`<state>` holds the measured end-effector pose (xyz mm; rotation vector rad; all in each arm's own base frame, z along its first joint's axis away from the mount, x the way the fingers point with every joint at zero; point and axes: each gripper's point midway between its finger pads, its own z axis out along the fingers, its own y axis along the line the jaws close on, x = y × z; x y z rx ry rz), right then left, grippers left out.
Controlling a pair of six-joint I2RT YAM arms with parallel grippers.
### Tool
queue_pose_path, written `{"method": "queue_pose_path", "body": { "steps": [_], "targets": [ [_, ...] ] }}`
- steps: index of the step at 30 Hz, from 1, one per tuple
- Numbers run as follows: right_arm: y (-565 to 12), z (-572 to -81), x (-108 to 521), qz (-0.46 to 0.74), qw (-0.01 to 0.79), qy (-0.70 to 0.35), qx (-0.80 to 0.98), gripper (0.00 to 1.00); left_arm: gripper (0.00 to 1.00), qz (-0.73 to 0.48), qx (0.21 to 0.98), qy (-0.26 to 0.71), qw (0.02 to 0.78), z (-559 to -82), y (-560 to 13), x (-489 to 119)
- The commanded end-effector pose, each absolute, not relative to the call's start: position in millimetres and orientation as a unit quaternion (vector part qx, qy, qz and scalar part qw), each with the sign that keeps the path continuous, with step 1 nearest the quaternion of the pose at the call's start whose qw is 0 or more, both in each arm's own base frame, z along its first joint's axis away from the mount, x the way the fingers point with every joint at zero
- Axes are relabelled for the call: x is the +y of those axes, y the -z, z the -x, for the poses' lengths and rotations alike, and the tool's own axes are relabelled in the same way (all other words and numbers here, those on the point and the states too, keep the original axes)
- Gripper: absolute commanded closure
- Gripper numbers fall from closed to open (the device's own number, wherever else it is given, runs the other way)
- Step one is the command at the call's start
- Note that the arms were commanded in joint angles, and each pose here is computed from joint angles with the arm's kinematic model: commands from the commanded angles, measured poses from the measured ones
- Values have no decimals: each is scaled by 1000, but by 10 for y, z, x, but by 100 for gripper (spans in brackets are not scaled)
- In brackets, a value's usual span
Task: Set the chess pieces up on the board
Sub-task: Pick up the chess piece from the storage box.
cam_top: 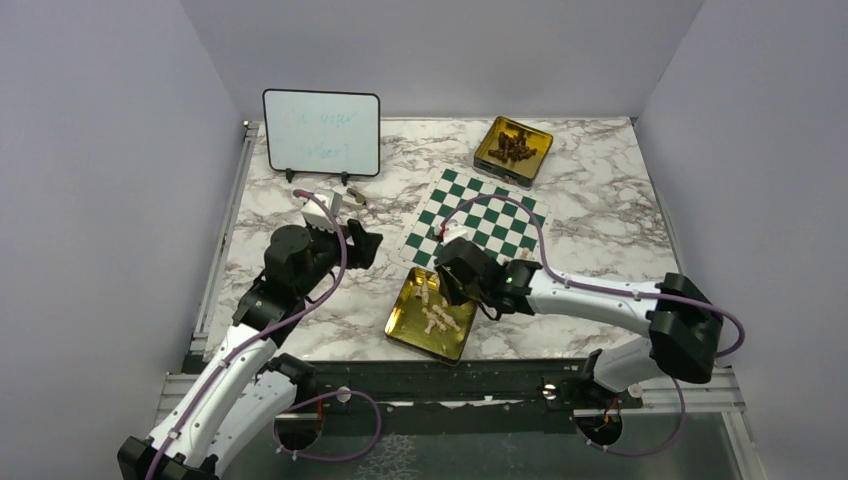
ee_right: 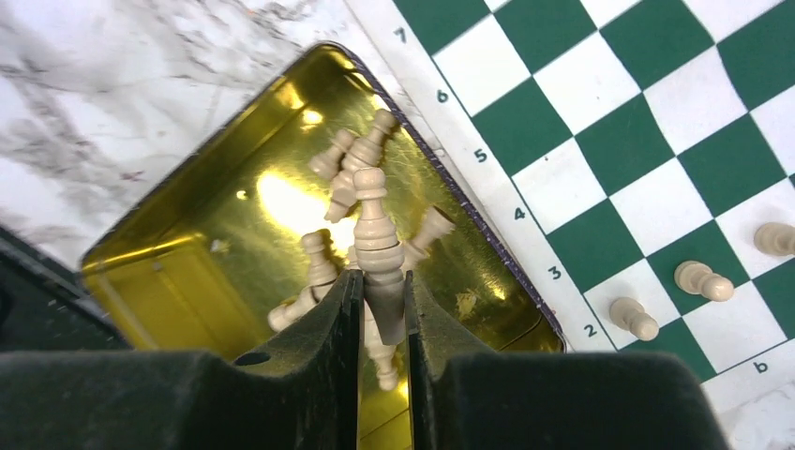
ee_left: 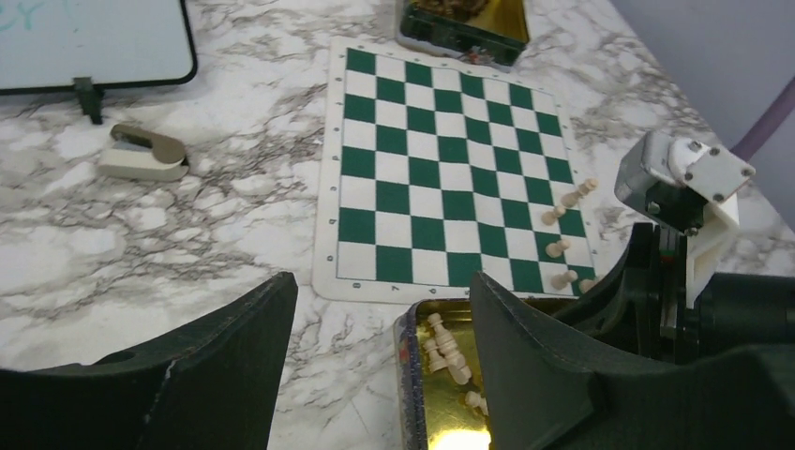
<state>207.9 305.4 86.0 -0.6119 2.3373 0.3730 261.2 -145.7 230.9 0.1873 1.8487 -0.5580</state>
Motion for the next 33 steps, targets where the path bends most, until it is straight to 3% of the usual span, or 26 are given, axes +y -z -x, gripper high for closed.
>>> {"method": "queue_pose_path", "body": {
  "steps": [1,14,17,22,26,33],
  "targets": [
    [-1143,-1934,3108,270,338,-185,882,83,32,-171,708,320,606,-2417,-2628,-1764],
    [-1714,-1597,3285,313,332,-310,834,84,34,-410,581,414,569,-1747,-2407,-2252],
    [-1826,-1589,3269,310,349,-323,824,84,32,-349,622,408,570,-1923,-2398,-2217],
    [-1882,-1663,3190,291,392,-325,810,85,29,-178,679,480,525,-2076,-2506,-2229],
    [-1967,-1663,3176,291,425,-346,784,85,34,-60,741,524,415,-2140,-2392,-2320],
    [-2091,-1675,3136,292,455,-355,763,85,40,-26,769,602,215,-1966,-2302,-2650]
  ]
}}
